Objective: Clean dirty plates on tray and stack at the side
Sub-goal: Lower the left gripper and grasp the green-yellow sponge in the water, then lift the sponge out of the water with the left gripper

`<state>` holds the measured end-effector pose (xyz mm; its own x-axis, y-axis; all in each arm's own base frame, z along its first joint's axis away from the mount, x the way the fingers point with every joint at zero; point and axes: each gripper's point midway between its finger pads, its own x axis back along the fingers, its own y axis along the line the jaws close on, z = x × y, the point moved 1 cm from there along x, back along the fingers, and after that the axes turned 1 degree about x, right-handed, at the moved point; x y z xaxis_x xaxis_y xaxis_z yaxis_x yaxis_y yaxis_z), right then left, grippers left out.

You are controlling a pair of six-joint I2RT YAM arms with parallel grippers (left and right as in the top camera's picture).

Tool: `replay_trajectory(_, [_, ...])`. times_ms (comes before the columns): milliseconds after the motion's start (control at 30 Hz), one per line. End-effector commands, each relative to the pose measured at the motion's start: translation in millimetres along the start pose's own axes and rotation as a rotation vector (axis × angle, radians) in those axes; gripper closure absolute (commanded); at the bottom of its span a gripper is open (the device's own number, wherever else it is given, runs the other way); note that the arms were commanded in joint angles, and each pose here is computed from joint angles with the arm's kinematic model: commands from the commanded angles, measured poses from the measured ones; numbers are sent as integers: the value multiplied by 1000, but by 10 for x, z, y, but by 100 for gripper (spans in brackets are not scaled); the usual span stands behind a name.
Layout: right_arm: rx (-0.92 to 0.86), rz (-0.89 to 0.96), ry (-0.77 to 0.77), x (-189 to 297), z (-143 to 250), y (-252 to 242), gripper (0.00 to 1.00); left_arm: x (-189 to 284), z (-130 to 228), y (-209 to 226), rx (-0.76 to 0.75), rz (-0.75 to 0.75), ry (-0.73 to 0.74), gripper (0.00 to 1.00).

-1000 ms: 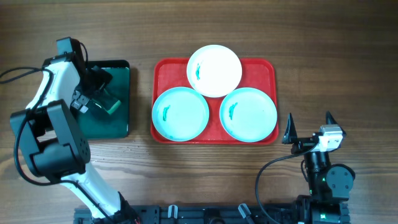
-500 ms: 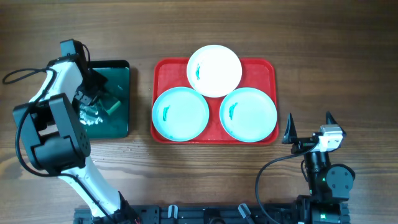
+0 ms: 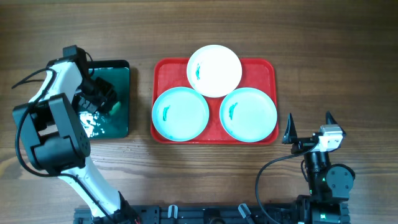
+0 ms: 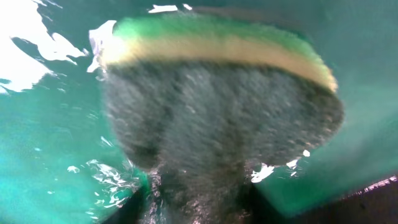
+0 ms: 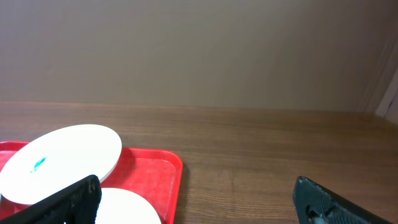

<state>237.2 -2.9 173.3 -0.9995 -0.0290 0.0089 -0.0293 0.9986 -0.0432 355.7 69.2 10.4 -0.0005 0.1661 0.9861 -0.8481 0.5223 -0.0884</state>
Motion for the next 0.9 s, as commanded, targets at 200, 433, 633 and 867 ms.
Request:
replay_trajectory(200, [-6, 4, -7, 2, -12, -5, 0, -74, -369, 110, -4, -89, -186, 0])
replay_trajectory(433, [-6, 4, -7, 2, -12, -5, 0, -31, -556, 87, -3, -97, -284, 52])
replay_trajectory(633, [-7, 4, -7, 2, -12, -5, 0, -63, -530, 119, -3, -106, -274, 82])
replay_trajectory(867, [-6, 4, -7, 2, -12, -5, 0, -122, -261, 41, -6, -37, -125, 13])
